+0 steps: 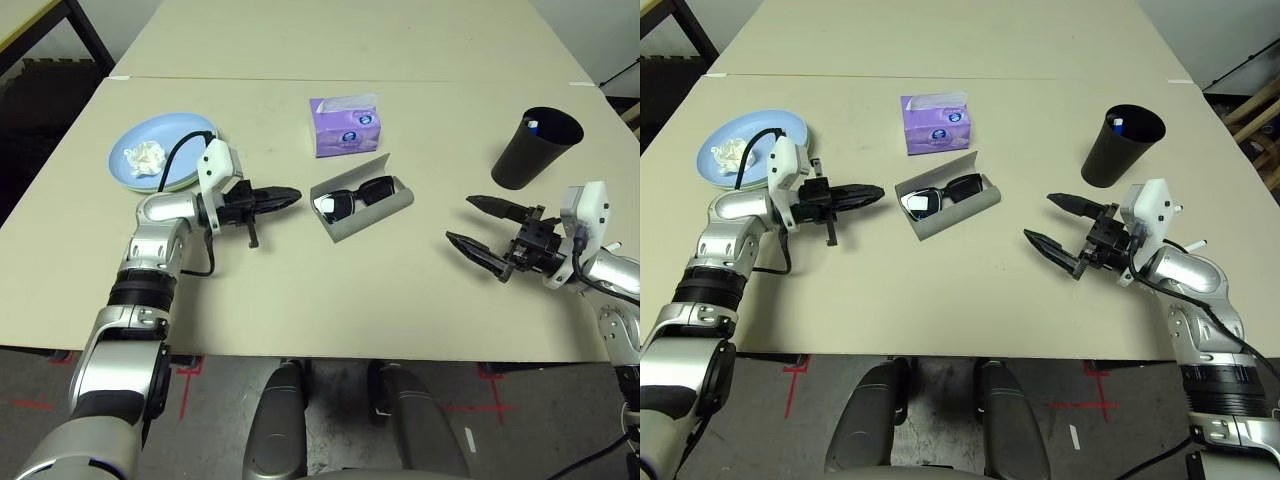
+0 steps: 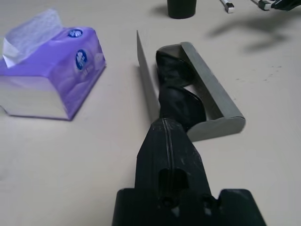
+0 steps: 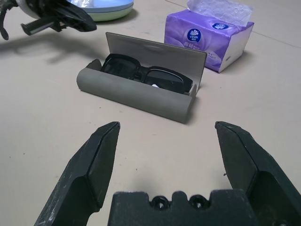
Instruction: Organize and tidy the items on the table.
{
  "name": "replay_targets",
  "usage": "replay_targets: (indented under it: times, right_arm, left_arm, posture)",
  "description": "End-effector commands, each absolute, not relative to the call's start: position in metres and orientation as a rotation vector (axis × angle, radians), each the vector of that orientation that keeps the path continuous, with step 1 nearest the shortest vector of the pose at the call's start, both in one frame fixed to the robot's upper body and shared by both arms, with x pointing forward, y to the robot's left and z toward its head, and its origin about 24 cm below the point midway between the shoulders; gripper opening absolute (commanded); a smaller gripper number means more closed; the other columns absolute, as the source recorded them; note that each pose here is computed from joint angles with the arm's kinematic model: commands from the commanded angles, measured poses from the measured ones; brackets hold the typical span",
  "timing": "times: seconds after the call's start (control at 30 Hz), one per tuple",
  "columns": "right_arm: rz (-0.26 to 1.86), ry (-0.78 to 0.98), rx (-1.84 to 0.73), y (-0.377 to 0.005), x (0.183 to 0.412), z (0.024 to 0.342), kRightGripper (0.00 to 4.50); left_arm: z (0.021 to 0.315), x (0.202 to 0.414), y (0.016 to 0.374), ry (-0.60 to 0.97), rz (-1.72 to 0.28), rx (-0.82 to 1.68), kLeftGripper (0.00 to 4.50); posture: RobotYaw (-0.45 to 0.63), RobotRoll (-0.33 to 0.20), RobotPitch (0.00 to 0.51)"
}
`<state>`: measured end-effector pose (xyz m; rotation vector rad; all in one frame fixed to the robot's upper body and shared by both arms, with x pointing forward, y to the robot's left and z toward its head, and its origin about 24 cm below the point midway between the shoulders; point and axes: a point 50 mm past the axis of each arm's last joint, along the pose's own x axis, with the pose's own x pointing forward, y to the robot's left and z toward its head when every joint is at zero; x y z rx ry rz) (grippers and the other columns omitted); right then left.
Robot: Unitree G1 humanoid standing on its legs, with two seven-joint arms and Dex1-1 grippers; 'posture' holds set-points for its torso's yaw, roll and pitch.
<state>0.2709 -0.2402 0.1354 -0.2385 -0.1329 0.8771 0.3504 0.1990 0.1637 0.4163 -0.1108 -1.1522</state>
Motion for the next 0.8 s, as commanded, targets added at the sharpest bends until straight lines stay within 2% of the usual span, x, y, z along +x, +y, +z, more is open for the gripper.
replay_targets:
  times: [0.03,0.37,0.8]
  right_arm:
    - [0.886,-0.127,-0.248,-0.24,0.27,0.135,4.5]
    - [0.878,-0.132,-0.253,-0.239,0.266,0.137,4.5]
    - [0.831,-0.138,-0.192,-0.238,0.266,0.137,4.5]
  left_arm:
    - [0.158,0.356,0.197,-0.081,-1.151,0.44,0.03]
    - [0.159,0.373,0.193,-0.069,-1.06,0.399,0.03]
    - [0.164,0.372,0.171,-0.131,-1.16,0.379,0.03]
  posture:
    - [0.11,0.0,0.224]
    - [0.09,0.0,0.228]
    - [0.1,0.0,0.225]
